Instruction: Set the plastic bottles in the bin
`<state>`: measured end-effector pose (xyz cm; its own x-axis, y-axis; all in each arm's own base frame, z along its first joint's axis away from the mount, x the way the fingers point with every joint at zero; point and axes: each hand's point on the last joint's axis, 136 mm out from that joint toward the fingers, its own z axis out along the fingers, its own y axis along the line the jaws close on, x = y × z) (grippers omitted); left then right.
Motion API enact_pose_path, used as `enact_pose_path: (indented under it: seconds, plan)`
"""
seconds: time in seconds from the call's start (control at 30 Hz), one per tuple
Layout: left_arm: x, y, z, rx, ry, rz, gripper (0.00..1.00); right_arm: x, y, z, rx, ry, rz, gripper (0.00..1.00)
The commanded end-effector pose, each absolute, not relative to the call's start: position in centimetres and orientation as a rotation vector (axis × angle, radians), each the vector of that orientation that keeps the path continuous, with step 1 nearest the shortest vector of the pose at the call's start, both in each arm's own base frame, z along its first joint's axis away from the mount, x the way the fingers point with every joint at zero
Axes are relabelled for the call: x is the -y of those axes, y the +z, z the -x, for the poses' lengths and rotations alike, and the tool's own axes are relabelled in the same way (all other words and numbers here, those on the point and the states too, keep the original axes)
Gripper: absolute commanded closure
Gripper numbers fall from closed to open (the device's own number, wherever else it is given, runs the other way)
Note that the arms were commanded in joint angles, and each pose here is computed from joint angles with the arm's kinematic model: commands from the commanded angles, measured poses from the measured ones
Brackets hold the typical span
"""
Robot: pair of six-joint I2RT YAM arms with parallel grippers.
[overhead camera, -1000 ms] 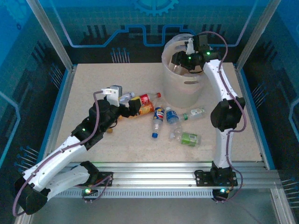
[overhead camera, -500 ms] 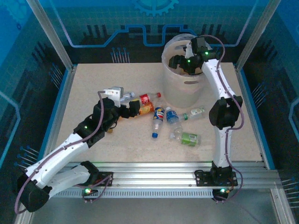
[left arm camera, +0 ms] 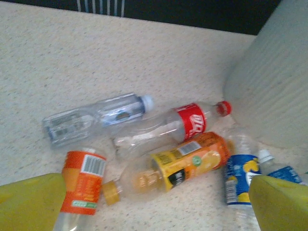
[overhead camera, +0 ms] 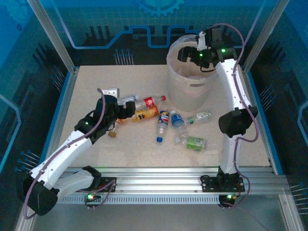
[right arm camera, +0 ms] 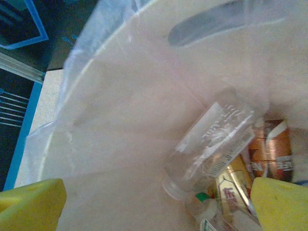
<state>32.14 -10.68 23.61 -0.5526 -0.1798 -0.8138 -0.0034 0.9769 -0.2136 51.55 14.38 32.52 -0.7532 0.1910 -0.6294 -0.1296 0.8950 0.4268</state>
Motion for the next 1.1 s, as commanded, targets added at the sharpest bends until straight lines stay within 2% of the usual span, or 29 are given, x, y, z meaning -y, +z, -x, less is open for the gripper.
enact_pose_path:
  seconds: [0.0,0.23,0.57,0.93,1.07]
  plan:
    - [8.5,22.3,-31.5,-2.241,-0.133,0.176,0.01,-12.2,36.4,-49.0,-2.284,0.490,-0.054,0.00]
    - [5.3,18.2,-30.8,-2.379,-0.073,0.283,0.01,-10.7,37.7,-45.6,-2.248,0.372,-0.086,0.00]
    - [3.9,13.2,-30.8,-2.495,-0.204,0.422,0.01,-9.7,36.0,-41.4,-2.249,0.244,-0.134,0.00]
    - [3.8,9.5,-33.1,-2.538,-0.326,0.507,0.14,-8.7,33.9,-38.3,-2.241,0.187,-0.223,0.00]
    - [3.6,8.3,-34.0,-2.558,-0.315,0.525,0.14,-8.3,33.9,-37.9,-2.232,0.164,-0.234,0.00]
